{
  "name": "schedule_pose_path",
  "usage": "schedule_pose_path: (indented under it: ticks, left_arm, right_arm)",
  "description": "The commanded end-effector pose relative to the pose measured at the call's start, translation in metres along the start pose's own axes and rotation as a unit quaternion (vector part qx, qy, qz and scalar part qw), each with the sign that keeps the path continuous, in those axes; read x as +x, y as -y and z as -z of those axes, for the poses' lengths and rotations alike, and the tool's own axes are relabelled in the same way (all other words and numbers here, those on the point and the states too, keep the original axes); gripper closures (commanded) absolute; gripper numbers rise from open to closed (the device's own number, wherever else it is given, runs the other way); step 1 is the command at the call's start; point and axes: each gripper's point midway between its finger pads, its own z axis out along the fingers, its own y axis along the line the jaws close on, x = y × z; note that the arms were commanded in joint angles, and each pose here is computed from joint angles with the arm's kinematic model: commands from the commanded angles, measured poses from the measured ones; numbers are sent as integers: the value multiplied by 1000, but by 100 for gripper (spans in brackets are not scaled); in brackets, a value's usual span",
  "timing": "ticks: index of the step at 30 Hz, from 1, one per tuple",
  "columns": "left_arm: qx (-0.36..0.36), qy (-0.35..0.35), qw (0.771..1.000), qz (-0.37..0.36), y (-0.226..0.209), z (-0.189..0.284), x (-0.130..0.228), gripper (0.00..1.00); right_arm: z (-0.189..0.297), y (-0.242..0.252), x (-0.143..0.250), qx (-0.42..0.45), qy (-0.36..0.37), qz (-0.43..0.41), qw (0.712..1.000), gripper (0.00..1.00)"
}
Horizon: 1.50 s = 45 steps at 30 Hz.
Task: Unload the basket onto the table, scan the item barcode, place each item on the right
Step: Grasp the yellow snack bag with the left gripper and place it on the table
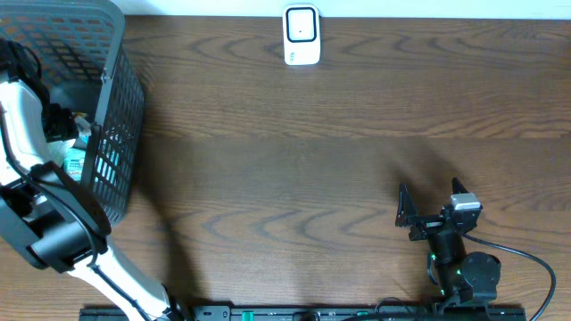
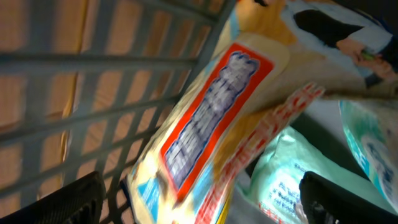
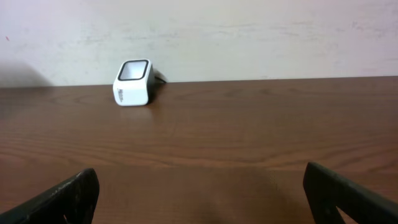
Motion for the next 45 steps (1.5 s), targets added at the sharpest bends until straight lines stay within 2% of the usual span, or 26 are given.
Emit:
schedule_pose_path:
  ticks: [1,5,6,7,8,9,11,12,16,19,23,28,32,36,38,40,42,45]
  left_arm:
    - [15,-16,999,-39,14,-21,2,8]
    - [9,-26,999,-42,19,-41,0,11]
    - [3,-30,999,-44,19,-46,0,14]
    - [3,-34,998,-46,21,-51,1,23]
    - [5,-41,998,-48,26,-59,2,52]
    - [5,-43,998,-48,27,-62,3,63]
    - [5,-44,998,-48,27,-63,3,77]
    - [5,-43,998,-48,27,-62,3,92]
    - [2,-19,1000,-5,20,-38,-4,93]
    - [40,24,999,11,24,-6,-15,93]
    - [126,143,981,34,30,82,-37,93]
    - [174,282,931,152,0,190,-49,93]
    - [213,374,865,259,-34,278,-31,93]
    - [287,394,789,374,-44,333,-4,93]
    - [380,399,762,342,-15,371,5,93]
    - [445,394,750,288,17,396,12,93]
    - [494,379,746,236,52,414,20,93]
    - [532,343,754,174,106,427,35,93]
  right_arm:
    - [0,3,0,6,0,7,1000,1]
    - [0,3,0,6,0,7,1000,1]
    - [0,3,0,6,0,7,1000,1]
    - [0,3,0,6,0,7,1000,1]
    - [0,3,0,6,0,7,1000,1]
    - [0,3,0,6,0,7,1000,1]
    - [0,3,0,6,0,7,1000,1]
    - [0,3,0,6,0,7,1000,1]
    - [0,3,0,6,0,7,1000,1]
    - [0,3,0,6,0,7,1000,1]
    - [0,3,0,6,0,7,1000,1]
    - [0,3,0,6,0,7,1000,1]
    - [0,3,0,6,0,7,1000,1]
    - [0,3,0,6,0,7,1000,1]
    - [0,3,0,6,0,7,1000,1]
    - [0,3,0,6,0,7,1000,1]
    - [0,3,0,6,0,7,1000,1]
    - [0,3,0,6,0,7,1000,1]
